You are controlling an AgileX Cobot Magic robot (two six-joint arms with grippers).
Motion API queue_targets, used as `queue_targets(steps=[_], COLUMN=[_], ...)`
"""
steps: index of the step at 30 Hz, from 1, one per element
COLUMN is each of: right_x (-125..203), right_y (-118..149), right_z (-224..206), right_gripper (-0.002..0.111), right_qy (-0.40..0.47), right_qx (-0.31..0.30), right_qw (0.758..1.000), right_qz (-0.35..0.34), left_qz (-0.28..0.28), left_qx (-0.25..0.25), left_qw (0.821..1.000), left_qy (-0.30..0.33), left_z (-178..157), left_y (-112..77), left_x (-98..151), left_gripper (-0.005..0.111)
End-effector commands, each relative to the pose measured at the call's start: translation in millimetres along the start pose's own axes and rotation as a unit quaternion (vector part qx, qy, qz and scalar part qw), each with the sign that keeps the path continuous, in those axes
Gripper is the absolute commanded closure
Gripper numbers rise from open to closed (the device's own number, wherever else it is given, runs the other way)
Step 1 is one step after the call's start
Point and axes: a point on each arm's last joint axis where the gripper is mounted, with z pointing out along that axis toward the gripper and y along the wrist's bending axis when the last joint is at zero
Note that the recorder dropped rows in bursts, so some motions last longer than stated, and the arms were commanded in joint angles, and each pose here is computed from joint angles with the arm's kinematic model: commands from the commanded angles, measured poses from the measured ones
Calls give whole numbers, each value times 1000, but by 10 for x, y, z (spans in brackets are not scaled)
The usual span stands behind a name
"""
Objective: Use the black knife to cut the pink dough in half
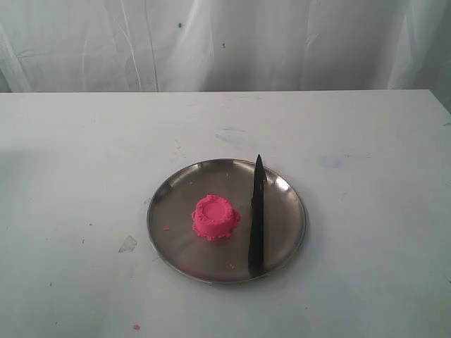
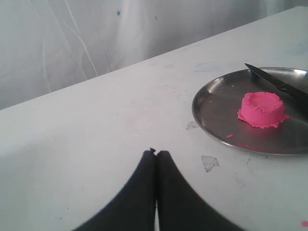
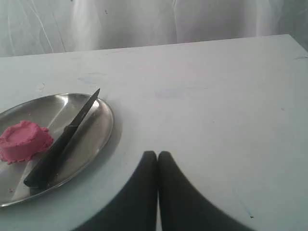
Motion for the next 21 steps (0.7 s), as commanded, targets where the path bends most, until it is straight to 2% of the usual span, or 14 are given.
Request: queue_targets(steps=[1,4,6,10,13,18,21], right_x=[22,34,18,-434,-697,-1054,-1164], right_y=[-6,-6,12,122,196,270,322], right_z=[3,3,3,-167,-318,-435,-420], right_gripper=[108,108,108,108,108,108,108], right_qy=[2,8,0,-53,-4,34,60], right_qx=[2,3,-8,-53,-64,-69,-82], right_qw=[1000,1000,999,987,979,977,971], right_qz=[11,14,45,144,193,196,216], left_qz=[-6,-6,-6,-6,-6,-6,-6], left_qx=[1,1,1,1,1,1,1], left_qw=[1000,1000,1000,1000,1000,1000,1000], left_qy=[-1,-1,-1,-1,-1,-1,-1], left_z=[-1,-1,-1,-1,-1,-1,-1], left_y=[-4,-4,-4,-4,-4,-4,-4], left_x=[9,9,9,9,9,9,9], left_gripper=[107,107,107,107,107,107,107])
